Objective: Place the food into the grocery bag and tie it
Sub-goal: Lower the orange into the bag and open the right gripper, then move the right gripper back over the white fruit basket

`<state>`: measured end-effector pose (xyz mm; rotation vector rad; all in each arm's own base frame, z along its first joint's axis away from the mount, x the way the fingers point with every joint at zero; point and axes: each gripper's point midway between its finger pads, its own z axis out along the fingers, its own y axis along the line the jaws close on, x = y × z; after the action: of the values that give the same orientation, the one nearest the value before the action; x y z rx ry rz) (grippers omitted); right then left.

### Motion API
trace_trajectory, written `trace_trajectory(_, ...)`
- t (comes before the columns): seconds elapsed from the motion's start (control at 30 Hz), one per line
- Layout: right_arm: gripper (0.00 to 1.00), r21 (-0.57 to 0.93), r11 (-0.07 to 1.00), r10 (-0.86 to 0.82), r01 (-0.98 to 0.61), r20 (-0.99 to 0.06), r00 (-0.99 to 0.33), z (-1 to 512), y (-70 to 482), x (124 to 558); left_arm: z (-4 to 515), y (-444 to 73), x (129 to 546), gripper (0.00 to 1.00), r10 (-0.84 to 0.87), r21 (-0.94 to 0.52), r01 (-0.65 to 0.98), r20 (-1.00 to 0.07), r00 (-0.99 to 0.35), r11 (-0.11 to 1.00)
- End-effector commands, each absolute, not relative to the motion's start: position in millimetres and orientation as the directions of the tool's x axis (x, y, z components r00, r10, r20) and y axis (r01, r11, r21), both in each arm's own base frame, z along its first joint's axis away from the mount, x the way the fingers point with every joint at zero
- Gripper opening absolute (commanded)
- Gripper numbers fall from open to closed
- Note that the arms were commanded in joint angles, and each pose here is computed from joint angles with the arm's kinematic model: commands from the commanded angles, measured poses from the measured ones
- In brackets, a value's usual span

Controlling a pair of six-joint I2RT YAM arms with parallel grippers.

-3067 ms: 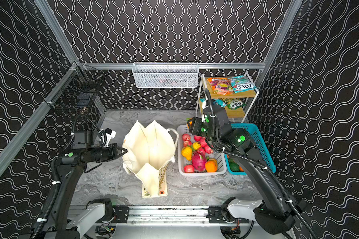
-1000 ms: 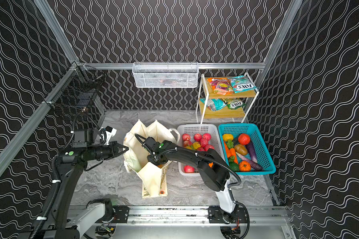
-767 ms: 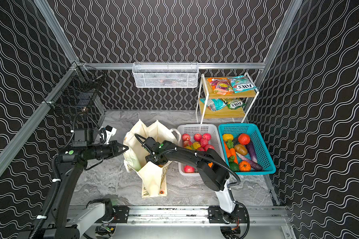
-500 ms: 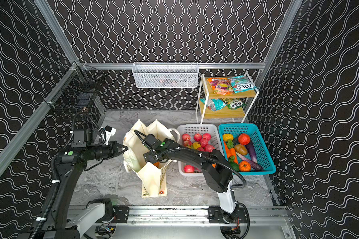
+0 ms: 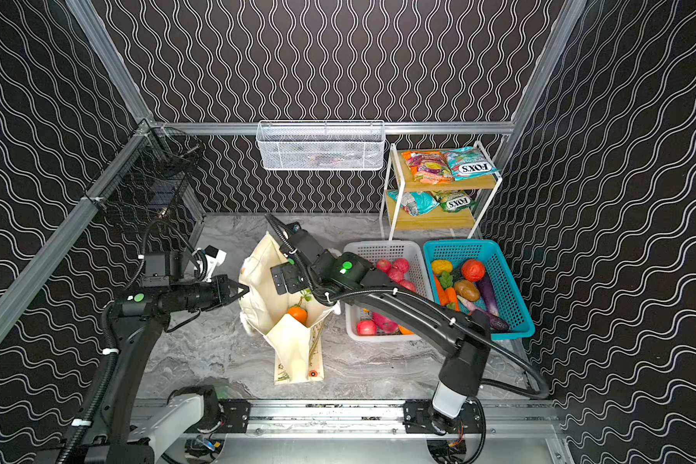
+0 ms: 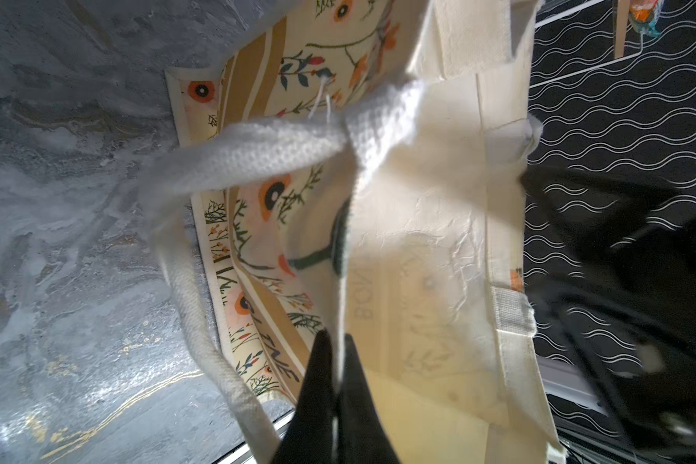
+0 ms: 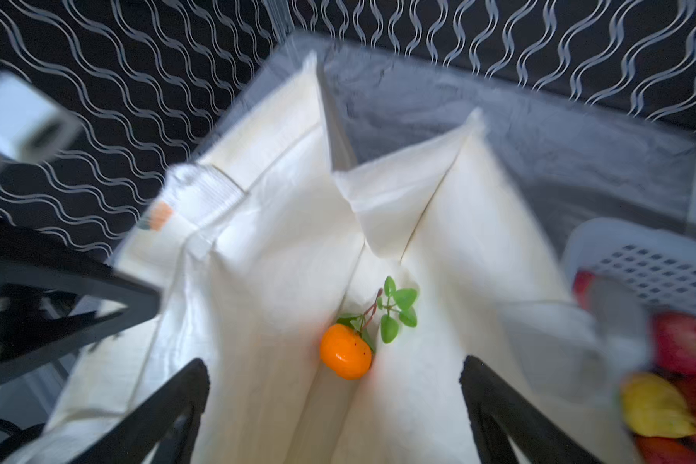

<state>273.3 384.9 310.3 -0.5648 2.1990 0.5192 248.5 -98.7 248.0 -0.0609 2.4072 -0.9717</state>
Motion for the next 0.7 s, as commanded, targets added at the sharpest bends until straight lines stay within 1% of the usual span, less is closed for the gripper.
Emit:
trace_trajectory(0.0, 0.99, 0.153, 0.827, -0.168, -0.54, -0.851, -0.498, 355, 359, 270, 249, -96, 250, 0.0, -0.213, -0.63, 0.175, -0.49, -0.845, 0.756)
trace_trajectory(0.1, 0.98, 0.119, 0.843, -0.124, -0.524, -0.906, -0.405, 386, 324, 264, 250, -95, 251, 0.0, -0.215, -0.628, 0.171, -0.49, -0.844, 0.759)
trace_trajectory(0.23, 0.99, 0.065, 0.901, -0.106, -0.428, -0.925, -0.365, 392, 272, 259, 251, -95, 250, 0.0, -0.213, -0.623, 0.168, -0.49, -0.846, 0.764)
trace_trajectory(0.3, 0.99, 0.056, 0.928, -0.101, -0.367, -0.914, -0.393, 383, 249, 261, 252, -95, 250, 0.0, -0.213, -0.623, 0.168, -0.49, -0.845, 0.764)
trace_trajectory(0.43, 0.99, 0.079, 0.965, -0.064, -0.252, -0.855, -0.514, 341, 207, 269, 251, -95, 247, 0.0, -0.209, -0.623, 0.169, -0.487, -0.848, 0.764)
trace_trajectory(0.57, 0.99, 0.139, 0.973, -0.01, -0.185, -0.772, -0.635, 291, 184, 272, 249, -97, 246, 0.0, -0.218, -0.639, 0.17, -0.482, -0.849, 0.751)
trace_trajectory(0.67, 0.99, 0.138, 0.982, 0.01, -0.126, -0.714, -0.7, 264, 168, 268, 246, -98, 245, 0.0, -0.219, -0.641, 0.167, -0.477, -0.851, 0.75)
